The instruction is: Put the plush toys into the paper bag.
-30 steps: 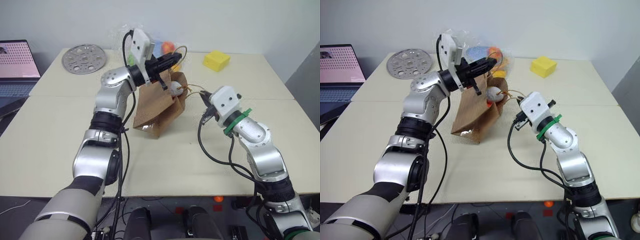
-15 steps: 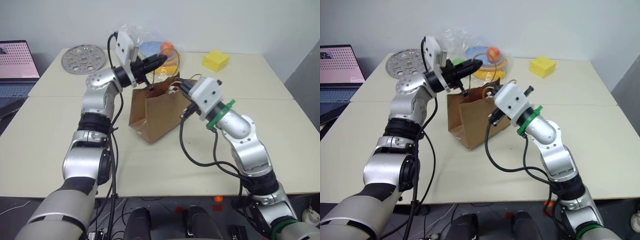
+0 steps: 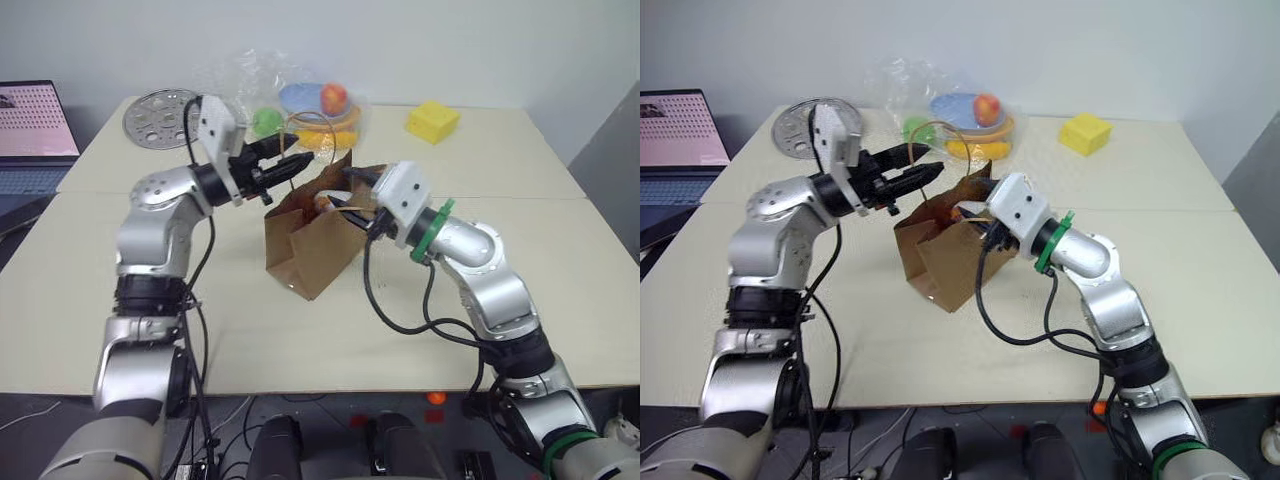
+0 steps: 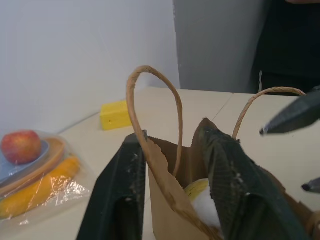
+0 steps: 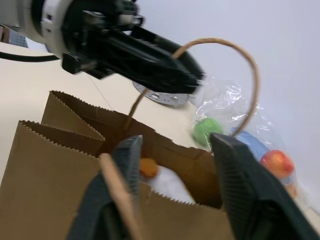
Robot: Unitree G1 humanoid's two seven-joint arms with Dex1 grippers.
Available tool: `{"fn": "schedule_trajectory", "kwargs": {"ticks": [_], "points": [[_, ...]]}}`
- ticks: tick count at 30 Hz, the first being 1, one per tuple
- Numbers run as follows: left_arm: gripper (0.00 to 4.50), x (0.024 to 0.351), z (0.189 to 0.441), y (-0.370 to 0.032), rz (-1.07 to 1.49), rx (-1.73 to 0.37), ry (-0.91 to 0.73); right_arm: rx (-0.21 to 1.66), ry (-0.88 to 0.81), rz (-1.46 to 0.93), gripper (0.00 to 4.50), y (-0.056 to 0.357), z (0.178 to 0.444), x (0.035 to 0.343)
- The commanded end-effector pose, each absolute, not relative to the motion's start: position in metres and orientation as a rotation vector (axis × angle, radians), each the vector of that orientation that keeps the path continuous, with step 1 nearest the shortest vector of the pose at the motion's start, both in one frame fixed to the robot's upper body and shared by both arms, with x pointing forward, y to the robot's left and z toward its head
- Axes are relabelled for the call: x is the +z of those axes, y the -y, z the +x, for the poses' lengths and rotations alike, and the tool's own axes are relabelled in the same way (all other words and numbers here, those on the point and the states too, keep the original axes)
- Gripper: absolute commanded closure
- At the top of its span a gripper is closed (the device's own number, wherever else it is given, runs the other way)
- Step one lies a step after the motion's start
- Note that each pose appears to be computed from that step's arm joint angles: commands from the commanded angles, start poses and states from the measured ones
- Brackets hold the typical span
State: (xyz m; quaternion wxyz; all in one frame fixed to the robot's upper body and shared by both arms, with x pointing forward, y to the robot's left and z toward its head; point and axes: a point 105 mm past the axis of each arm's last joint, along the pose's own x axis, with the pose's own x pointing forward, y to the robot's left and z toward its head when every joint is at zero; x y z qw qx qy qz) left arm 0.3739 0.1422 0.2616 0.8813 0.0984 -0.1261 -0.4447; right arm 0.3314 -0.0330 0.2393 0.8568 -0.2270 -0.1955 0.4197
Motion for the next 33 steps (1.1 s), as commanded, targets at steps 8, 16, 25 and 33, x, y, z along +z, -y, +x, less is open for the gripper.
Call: {"fn": "schedule_trajectory", "kwargs": {"ticks": [8, 16, 25, 33], "points": [[0.05, 0.271, 0.322, -0.169, 0.192, -0.804, 0.245, 1.124, 0.42, -0.218, 0.0, 0.038, 0.292, 0.288], [0.05, 0.236, 0.295, -0.17, 0.188, -0.695, 0.179, 1.171, 0.328, -0.107, 0.0, 0.075, 0.279, 0.305], [0.05, 0.199, 0.301, -0.141, 0.141, -0.722, 0.146, 1.183, 0.048, -0.061, 0.0, 0.106, 0.256, 0.279], [0.05, 0.178, 0.311, -0.142, 0.155, -0.692, 0.112, 1.138, 0.048, -0.082, 0.0, 0.098, 0.253, 0.269]]}}
